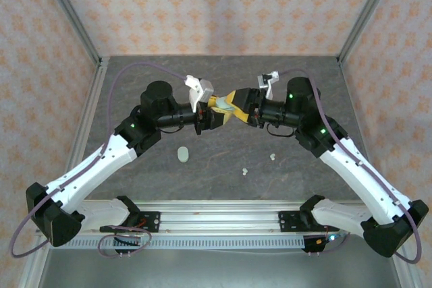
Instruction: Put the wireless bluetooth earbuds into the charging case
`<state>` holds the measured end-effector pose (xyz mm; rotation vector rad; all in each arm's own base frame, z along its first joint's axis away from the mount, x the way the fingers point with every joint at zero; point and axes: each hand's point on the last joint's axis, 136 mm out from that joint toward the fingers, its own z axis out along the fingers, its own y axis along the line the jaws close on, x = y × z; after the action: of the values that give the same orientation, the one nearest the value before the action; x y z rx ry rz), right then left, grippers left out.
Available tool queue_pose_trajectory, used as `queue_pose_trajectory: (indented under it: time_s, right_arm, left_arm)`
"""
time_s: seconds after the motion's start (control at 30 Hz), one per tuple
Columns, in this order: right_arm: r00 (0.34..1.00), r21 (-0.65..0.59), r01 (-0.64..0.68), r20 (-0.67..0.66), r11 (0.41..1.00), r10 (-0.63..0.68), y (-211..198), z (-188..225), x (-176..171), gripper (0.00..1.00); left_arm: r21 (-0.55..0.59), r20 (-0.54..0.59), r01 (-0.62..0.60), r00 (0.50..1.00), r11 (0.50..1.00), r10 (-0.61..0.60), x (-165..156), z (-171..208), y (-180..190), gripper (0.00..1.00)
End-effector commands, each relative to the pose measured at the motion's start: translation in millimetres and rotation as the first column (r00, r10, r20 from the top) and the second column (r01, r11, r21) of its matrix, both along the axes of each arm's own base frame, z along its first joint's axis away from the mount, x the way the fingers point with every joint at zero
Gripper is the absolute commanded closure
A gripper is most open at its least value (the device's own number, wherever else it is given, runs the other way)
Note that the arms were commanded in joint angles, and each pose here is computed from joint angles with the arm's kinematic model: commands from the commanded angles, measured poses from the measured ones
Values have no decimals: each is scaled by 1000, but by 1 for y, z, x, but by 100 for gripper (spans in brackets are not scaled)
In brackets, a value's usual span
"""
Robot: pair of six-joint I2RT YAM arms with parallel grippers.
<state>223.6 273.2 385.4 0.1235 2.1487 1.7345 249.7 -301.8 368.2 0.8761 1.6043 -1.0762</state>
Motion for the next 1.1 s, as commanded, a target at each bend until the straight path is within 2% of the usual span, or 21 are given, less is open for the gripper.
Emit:
queue_pose_trajectory:
  time_s: [0.0, 0.17, 0.37, 0.67, 0.73, 0.8, 0.93, 1.07]
  right_arm:
    - [998, 44, -27, 53, 999, 24, 1, 17, -7, 55]
    - [998, 47, -20, 56, 999, 17, 1, 15, -5, 69]
    - [999, 63, -10, 52, 998, 7, 1, 14, -3, 74]
    - [998, 83, 31, 49, 996, -35, -2, 13, 5, 80]
    - [998, 84, 51, 42, 995, -55, -4, 11, 8, 80]
    - [995, 84, 89, 30, 993, -91, -11, 8, 13, 80]
    - [988, 41, 156, 5, 987, -157, -23, -6, 23, 81]
    - [982, -16, 188, 10, 982, -188, -26, -22, 33, 81]
  left_arm:
    - [-49, 38, -6, 999, 999, 8, 0, 24, -1, 71]
    - [-49, 24, 3, 1000, 999, -2, -2, 23, -2, 66]
    - [-49, 32, 7, 999, 999, -5, -6, 25, 1, 47]
    - [-26, 55, -18, 998, 999, 20, -10, 24, 9, 30]
    - [-2, 69, -69, 995, 998, 69, -8, 22, 18, 26]
    - [15, 87, -162, 983, 987, 161, -2, 22, 32, 18]
    - [18, 111, -364, 926, 931, 360, 8, 25, 72, 0]
    - [46, 99, -487, 871, 872, 481, 13, 22, 103, 0]
